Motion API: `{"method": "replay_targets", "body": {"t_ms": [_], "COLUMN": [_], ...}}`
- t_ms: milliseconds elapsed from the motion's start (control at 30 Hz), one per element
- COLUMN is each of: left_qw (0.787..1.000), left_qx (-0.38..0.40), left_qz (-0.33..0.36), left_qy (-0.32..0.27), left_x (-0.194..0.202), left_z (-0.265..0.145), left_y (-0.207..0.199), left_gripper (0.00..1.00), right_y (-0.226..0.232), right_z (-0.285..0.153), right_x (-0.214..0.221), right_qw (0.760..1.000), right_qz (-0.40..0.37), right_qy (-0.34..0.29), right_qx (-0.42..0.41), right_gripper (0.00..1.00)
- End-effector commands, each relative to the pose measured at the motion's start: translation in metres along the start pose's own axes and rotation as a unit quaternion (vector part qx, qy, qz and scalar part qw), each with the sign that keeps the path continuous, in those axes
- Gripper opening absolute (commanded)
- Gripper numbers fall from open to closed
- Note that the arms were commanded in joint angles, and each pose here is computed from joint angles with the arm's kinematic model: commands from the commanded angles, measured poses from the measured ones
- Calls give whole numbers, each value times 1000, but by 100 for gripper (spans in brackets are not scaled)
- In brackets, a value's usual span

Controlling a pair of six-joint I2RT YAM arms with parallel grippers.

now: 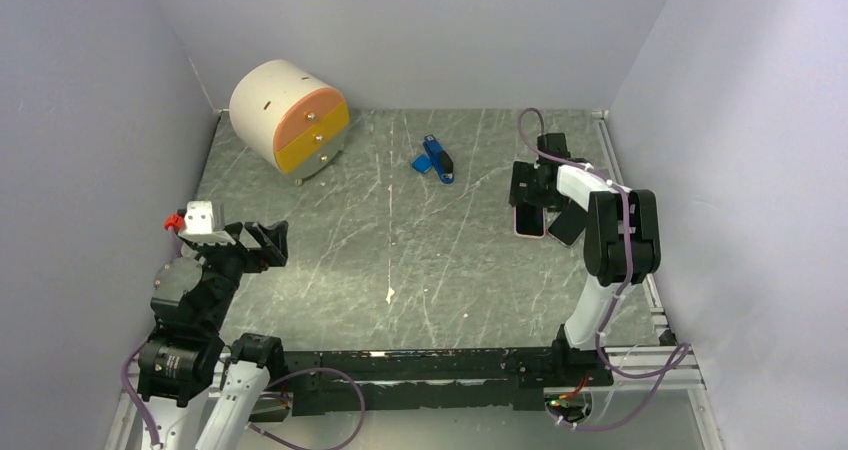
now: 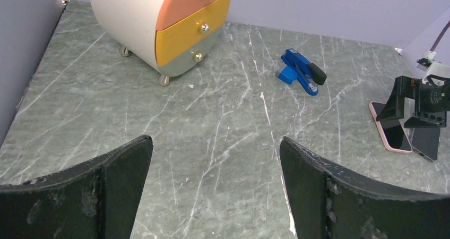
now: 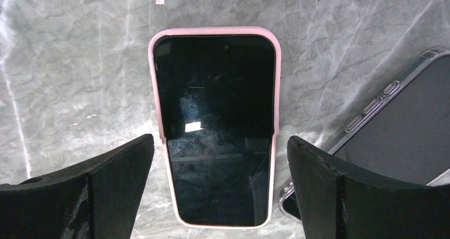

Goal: Take the phone out of the phone case
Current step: Pick up the phone at the center of the board.

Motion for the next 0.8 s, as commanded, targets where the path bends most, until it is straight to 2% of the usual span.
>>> {"method": "replay_targets", "body": {"t_ms": [0, 300, 367, 600, 767], "left_qw": [1000, 1000, 1000, 998, 992], "left_qx": [20, 23, 21, 56, 78], "left_qz": [6, 7, 4, -23, -46], "left_qy": [-11, -6, -1, 32, 90], "left_x": [-6, -5, -5, 0, 8], "left_z": [1, 5, 8, 21, 35], "left_y": [-6, -6, -6, -18, -27], "left_gripper": [94, 94, 94, 94, 94], "right_y": [-3, 8, 14, 49, 82], "right_z": [5, 21, 22, 18, 5], "right_x": [-3, 9, 11, 19, 23], "right_qw": [1000, 999, 999, 998, 995], "right_qz": [-7, -17, -23, -53, -76], "right_qy": [11, 38, 40, 27, 3], "right_qx": [5, -2, -5, -31, -66], "right_gripper": [99, 98, 91, 51, 35]}}
Point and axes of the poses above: each gripper's point midway between its finger pads, its own z axis out along the fingers, its own y axis along the line the jaws close on, x = y × z, the point moved 7 cm from there along -z, back along the fingers, and after that the axes turned 9 degrees about -z, right-handed, at the moved point
